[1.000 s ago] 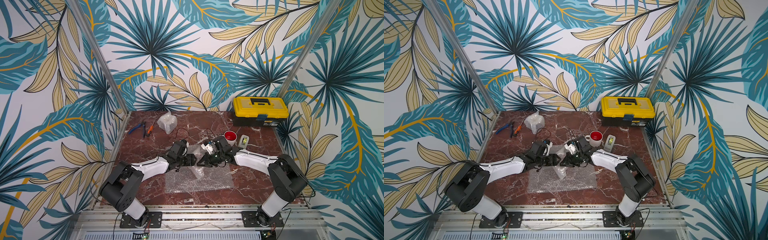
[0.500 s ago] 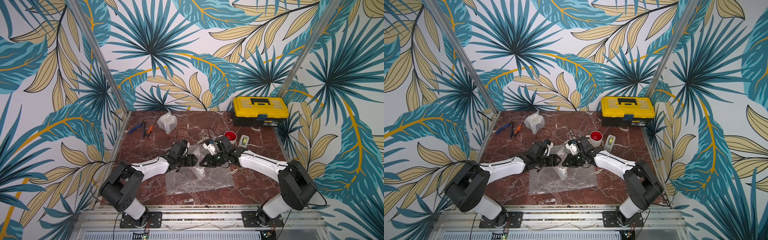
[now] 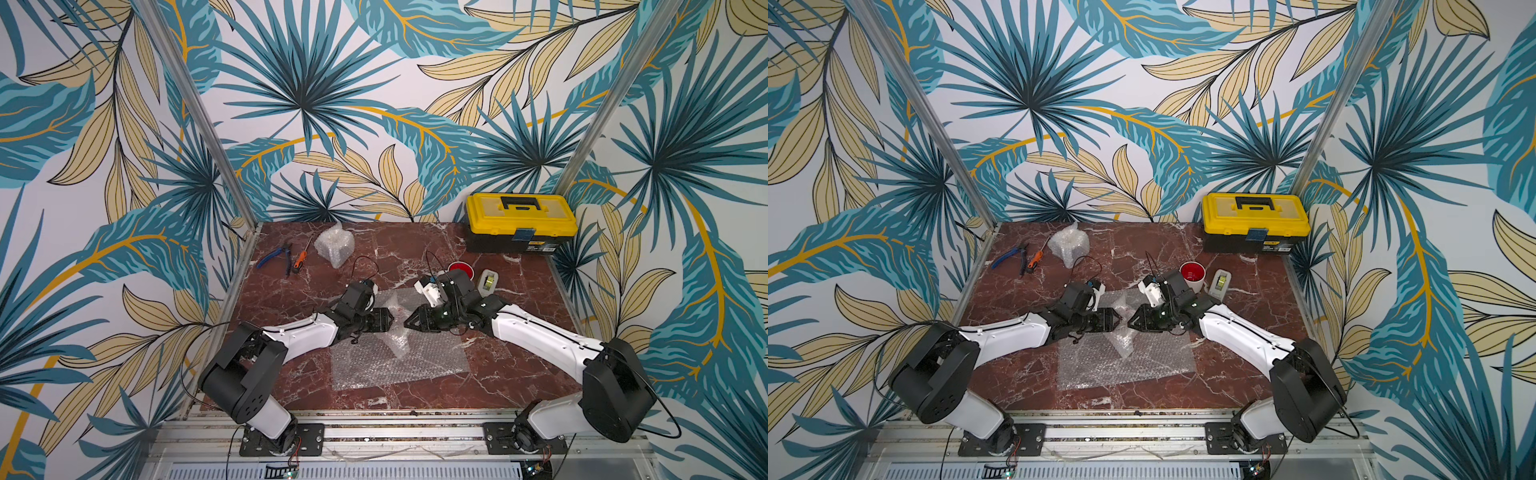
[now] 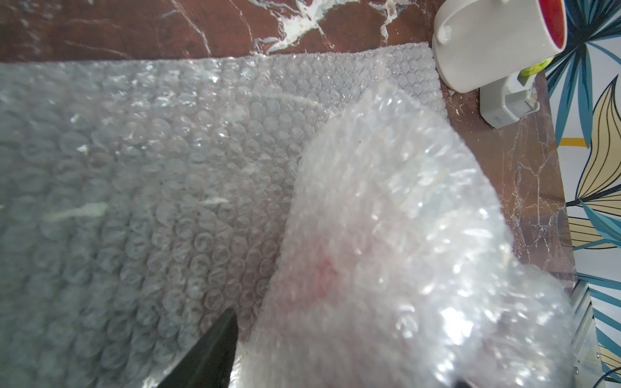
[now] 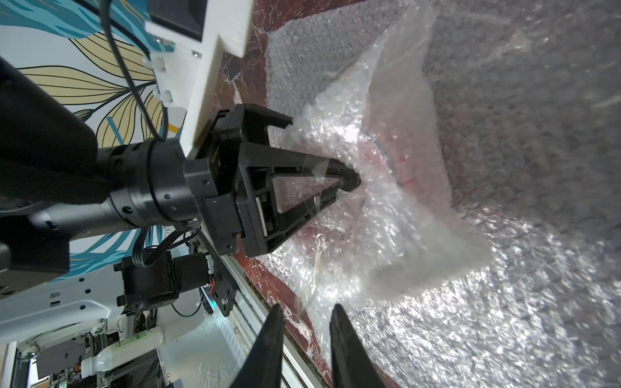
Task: Wrap mugs in bubble wrap
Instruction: Stick the tape on the bubble wrap.
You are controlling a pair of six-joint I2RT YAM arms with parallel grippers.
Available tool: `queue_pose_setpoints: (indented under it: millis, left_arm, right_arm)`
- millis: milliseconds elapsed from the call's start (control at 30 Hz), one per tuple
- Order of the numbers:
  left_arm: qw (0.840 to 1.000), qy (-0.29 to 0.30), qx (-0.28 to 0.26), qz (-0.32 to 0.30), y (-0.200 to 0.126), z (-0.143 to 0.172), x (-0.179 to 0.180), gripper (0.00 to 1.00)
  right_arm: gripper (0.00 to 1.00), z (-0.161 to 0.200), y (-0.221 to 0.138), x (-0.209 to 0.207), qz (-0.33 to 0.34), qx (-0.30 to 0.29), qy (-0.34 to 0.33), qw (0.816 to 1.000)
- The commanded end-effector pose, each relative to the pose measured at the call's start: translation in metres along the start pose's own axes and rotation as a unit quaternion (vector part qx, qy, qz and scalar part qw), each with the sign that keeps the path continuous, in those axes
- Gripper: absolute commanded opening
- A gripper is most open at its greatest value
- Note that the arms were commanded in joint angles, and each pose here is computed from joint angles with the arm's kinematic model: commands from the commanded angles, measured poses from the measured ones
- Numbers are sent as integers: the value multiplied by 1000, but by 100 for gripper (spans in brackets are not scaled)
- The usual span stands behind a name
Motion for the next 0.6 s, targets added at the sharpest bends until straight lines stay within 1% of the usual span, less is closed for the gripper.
queue_pose_setpoints:
  millis: [0,67,100,167,233,267,433,467,567]
  left_arm:
    - [999,-3,23,-28,5,10,13,70]
    - [999,-3,23,-28,4,10,13,70]
    - [999,-3,23,-28,4,10,13,70]
    - [999,-3,22,-28,4,10,12,70]
    - [999,-2,24,-28,5,11,12,70]
    - [999,-2,24,-27,5,10,12,70]
    - [999,-2,24,-26,5,10,11,70]
    - [999,-2,24,-26,5,10,11,70]
    - [999,-2,26,-26,6,11,11,70]
  right_arm:
    - [30,9,2,-5,7,11,20,1000]
    - [32,11,-1,-10,40,8,25,999]
    - [35,12,-3,-13,53,6,28,998]
    - [56,11,-4,-16,70,-5,34,997]
    - [73,8,-2,-17,72,-17,43,996]
    - [77,6,0,-18,74,-22,49,996]
    - [78,0,15,-23,62,-23,69,995]
    - [78,-4,17,-23,57,-32,67,996]
    - [78,-3,26,-28,55,-24,75,995]
Point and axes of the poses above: each gripper's point midway between its finger pads, its own y axis out along the fingers, its own x axis along the line the jaws close on, z = x × y, the point moved 8 cm from there along -y, back along the fingers, and after that the axes turned 13 degrees about -y, right-handed, at the moved point
